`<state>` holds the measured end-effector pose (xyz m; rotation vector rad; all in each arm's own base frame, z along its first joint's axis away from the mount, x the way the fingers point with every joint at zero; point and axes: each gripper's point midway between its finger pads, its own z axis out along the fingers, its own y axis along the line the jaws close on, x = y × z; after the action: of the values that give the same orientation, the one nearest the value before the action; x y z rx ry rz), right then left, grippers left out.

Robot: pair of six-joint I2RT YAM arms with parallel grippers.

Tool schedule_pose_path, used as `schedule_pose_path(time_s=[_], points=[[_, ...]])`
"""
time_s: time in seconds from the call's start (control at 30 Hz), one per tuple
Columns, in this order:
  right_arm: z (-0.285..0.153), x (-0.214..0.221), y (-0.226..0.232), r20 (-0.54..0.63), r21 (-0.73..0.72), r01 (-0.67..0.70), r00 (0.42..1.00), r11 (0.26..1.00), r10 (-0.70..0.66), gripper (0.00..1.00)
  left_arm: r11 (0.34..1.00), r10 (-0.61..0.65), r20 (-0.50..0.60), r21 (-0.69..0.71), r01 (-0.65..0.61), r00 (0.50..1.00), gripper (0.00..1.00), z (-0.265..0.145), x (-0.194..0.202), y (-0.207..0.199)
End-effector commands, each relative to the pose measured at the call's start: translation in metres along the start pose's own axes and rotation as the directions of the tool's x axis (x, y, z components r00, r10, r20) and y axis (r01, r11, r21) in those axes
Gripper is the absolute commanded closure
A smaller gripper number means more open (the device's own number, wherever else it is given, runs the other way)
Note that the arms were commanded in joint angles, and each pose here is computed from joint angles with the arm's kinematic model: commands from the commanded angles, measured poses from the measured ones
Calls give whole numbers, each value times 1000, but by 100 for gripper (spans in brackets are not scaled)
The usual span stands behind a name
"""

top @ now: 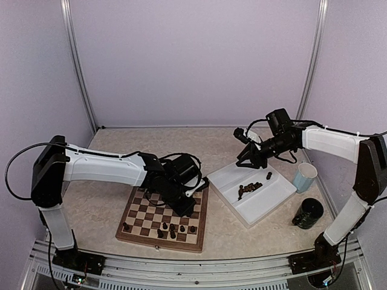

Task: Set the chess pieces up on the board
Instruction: Pick up the pawn from the chessboard, then place the pawn at e7.

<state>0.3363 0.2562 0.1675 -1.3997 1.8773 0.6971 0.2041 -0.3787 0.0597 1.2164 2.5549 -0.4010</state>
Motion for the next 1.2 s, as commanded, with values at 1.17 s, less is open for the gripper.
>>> schedule_pose_path(time_s=[1.17], points=[[6, -3, 2, -2, -31, -11, 1000, 999, 11, 66, 949, -304, 42, -77, 307, 952, 94, -60, 91, 37]])
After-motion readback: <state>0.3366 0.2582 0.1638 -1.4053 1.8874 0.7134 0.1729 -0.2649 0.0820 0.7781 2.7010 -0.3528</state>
